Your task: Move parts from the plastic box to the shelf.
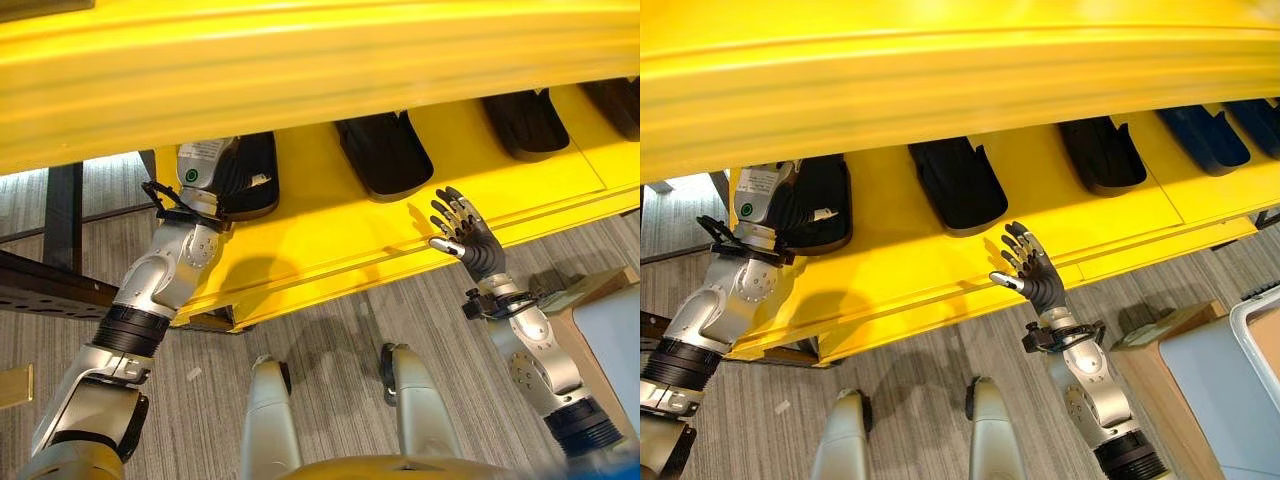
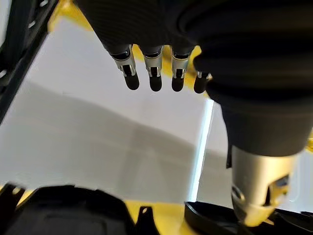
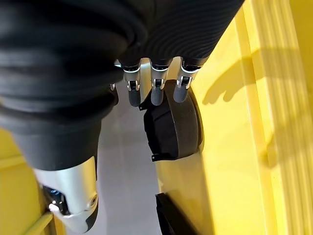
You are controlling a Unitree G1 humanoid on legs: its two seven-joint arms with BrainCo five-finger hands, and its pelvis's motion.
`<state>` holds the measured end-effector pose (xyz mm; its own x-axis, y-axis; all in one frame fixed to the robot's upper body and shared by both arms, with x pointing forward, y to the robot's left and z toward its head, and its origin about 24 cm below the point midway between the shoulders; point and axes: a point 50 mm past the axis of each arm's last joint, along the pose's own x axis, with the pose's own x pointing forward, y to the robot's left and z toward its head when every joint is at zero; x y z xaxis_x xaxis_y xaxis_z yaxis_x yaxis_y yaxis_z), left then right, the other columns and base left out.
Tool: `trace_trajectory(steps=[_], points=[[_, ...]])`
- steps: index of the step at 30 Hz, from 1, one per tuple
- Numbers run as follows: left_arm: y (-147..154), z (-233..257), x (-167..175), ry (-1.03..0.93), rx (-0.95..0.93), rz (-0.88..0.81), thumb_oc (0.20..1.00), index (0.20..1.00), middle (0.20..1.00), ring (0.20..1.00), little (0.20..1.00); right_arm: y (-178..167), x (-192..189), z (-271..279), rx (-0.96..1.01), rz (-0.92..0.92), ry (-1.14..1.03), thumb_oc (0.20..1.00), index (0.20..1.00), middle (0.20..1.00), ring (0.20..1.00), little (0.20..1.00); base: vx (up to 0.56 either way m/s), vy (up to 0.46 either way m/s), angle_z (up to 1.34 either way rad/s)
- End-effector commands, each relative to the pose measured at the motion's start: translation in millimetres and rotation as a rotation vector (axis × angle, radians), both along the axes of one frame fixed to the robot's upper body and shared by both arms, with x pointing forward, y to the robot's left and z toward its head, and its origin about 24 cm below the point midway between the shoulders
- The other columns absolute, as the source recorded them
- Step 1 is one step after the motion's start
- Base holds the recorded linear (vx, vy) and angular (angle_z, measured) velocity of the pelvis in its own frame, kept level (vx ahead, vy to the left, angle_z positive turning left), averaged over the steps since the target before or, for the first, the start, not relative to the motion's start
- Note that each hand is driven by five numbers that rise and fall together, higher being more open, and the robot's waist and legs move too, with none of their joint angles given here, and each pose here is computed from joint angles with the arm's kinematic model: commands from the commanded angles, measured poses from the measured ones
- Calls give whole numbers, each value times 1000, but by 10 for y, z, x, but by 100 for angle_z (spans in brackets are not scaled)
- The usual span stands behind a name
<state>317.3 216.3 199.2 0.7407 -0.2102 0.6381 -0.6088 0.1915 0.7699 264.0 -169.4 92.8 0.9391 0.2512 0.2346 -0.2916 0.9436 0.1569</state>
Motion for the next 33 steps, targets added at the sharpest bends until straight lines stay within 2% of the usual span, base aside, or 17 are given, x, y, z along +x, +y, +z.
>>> trace_trajectory(steps=[1, 7, 16, 25, 33], points=[[-154, 299, -18, -155, 49, -72, 1000, 1000, 1000, 1000, 1000, 22, -21, 153, -3, 11, -95, 1000, 1000, 1000, 1000, 1000, 0, 0, 0], [-163, 223, -9, -99, 15, -88, 1000, 1000, 1000, 1000, 1000, 9, -32, 125, -4, 2, -83, 1000, 1000, 1000, 1000, 1000, 0, 0, 0], [64, -85, -222, 43, -105, -61, 1000, 1000, 1000, 1000, 1000, -60, -40, 118, -9, -29, -72, 1000, 1000, 1000, 1000, 1000, 0, 0, 0], [110, -232, -286, 109, -119, -53, 1000, 1000, 1000, 1000, 1000, -63, -39, 111, -15, -25, -65, 1000, 1000, 1000, 1000, 1000, 0, 0, 0], [73, -349, -207, 172, -112, -44, 1000, 1000, 1000, 1000, 1000, -59, -33, 125, -19, -22, -69, 1000, 1000, 1000, 1000, 1000, 0, 0, 0]])
